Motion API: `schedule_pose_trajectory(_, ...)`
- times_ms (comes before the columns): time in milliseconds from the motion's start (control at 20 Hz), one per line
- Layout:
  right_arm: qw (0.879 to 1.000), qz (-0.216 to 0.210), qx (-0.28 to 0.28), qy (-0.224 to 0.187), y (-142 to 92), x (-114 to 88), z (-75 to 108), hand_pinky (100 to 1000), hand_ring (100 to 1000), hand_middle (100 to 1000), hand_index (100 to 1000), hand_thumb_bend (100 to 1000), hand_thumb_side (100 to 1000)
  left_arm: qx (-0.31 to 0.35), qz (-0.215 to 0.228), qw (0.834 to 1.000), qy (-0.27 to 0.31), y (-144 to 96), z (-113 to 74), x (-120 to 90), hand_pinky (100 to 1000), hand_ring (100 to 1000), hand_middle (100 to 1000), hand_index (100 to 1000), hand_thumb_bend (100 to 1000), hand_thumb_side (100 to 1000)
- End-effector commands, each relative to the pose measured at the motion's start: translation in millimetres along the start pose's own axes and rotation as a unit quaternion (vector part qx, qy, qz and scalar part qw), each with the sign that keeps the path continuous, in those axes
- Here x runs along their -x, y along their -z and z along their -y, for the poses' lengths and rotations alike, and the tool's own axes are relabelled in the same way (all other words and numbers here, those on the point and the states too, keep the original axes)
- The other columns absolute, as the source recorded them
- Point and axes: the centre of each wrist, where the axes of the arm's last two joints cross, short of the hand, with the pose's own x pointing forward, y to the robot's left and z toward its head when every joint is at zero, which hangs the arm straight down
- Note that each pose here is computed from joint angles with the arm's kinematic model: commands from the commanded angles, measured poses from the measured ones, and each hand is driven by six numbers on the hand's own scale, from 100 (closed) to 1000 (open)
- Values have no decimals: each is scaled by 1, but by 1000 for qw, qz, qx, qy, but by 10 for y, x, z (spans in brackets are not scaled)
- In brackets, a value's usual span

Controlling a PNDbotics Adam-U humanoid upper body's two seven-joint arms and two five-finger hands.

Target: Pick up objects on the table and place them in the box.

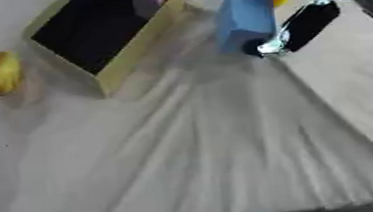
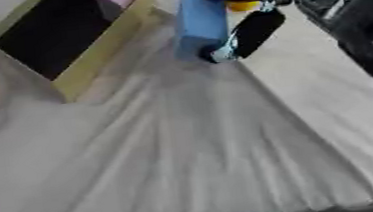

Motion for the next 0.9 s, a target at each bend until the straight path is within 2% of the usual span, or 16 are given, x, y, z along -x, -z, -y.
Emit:
schedule_pose_trajectory(50, 999, 9, 37, -12, -167, -108, 269, 852, 734, 521, 657, 100, 332, 8, 13, 1000, 7, 53, -37, -66, 647, 670, 647, 788, 100, 649)
schedule_pose_trajectory(350, 998, 32, 58, -12, -130, -210, 440, 850, 747, 540, 675, 100, 320, 13, 19, 1000, 5, 81, -22, -79, 647, 671, 648, 788, 100, 648)
schedule_pose_trajectory(900, 994, 69, 88, -18, 205, -180, 656, 857, 766, 572, 675, 100, 263, 31, 44, 999, -4, 197, 37, -134, 649, 672, 649, 789, 100, 632)
